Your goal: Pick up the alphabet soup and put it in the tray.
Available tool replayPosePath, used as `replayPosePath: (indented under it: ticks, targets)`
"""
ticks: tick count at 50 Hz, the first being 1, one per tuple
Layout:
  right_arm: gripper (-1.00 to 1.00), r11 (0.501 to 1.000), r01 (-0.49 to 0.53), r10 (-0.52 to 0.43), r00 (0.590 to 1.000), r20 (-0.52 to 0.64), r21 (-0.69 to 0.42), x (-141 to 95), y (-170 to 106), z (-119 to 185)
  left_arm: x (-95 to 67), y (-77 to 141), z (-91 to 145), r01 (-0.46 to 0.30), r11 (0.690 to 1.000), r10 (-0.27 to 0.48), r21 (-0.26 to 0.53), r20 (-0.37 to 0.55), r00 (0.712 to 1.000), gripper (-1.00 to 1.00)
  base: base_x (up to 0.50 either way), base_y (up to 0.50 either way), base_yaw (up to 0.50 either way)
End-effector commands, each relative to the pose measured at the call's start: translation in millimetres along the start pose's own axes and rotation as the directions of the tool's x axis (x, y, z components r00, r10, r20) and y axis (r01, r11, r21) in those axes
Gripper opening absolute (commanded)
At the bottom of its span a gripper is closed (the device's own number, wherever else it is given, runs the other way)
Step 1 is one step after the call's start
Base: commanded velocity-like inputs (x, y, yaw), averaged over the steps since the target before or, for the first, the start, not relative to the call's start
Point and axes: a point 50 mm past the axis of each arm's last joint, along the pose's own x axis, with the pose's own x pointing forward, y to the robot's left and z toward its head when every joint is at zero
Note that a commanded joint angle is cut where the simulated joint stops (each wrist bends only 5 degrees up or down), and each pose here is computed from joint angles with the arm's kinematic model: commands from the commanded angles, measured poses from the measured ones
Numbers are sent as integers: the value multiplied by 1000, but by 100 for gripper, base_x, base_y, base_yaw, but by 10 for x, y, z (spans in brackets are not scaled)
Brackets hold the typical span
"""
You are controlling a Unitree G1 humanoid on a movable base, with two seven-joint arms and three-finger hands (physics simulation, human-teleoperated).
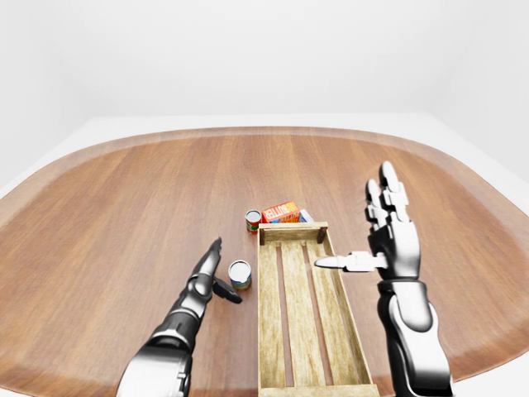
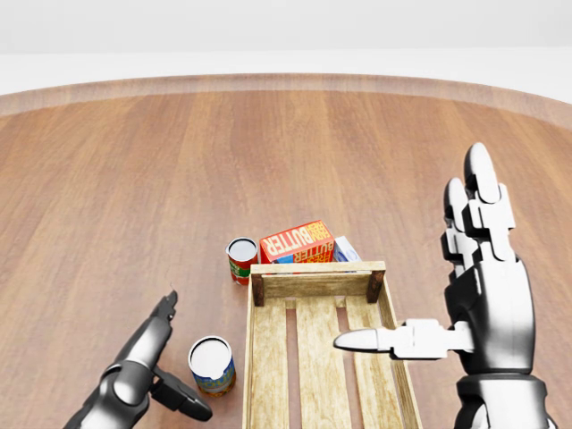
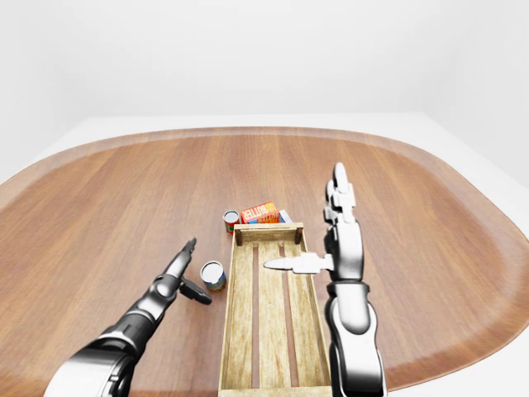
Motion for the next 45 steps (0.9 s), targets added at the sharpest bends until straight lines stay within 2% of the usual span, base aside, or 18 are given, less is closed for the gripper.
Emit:
replayPosePath:
  ticks: [1,45]
  targets:
    - [100,1000,1,-1,1000,2,0,4,-3,4,4,-12,5,8,1000,-8,-17,-5,1000,100,0,0,0]
    - [100,1000,1,-1,1000,4,-2,0,-10,9,7,-52,-11,5,1000,-5,0,-30,1000,100,0,0,0]
